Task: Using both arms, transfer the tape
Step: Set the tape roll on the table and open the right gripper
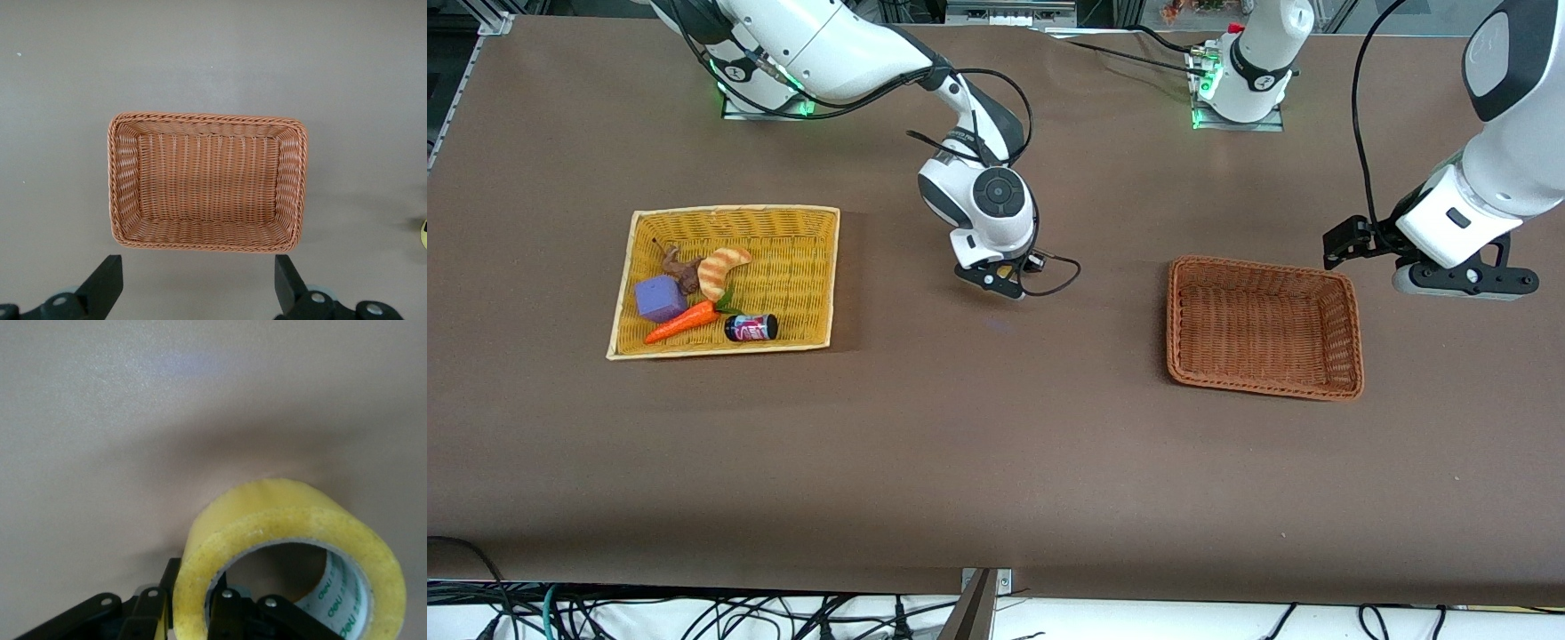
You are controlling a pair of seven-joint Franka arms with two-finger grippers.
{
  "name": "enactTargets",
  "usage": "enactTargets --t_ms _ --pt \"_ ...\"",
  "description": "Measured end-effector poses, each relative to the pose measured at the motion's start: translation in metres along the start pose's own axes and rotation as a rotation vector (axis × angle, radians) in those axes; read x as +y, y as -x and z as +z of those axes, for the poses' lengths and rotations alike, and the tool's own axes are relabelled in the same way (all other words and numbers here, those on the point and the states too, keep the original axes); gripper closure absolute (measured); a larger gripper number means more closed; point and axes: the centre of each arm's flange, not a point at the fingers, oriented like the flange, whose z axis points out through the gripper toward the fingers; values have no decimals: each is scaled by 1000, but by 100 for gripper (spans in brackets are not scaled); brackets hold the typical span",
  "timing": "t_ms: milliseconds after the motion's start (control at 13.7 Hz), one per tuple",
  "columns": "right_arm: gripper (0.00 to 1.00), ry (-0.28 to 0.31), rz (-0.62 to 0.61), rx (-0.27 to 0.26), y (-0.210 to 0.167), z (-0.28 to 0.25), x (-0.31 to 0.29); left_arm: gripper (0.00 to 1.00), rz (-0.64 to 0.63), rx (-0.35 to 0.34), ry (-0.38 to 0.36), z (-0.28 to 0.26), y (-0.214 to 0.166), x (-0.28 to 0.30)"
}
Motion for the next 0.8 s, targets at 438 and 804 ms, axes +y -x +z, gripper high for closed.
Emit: enactTargets --t_ms 438,804 --pt "41 -7 -44 53 -2 -4 -5 0 2 -34 -1 5 2 0" --pt "0 50 -90 99 -13 -137 -25 0 16 -74 -1 13 4 8"
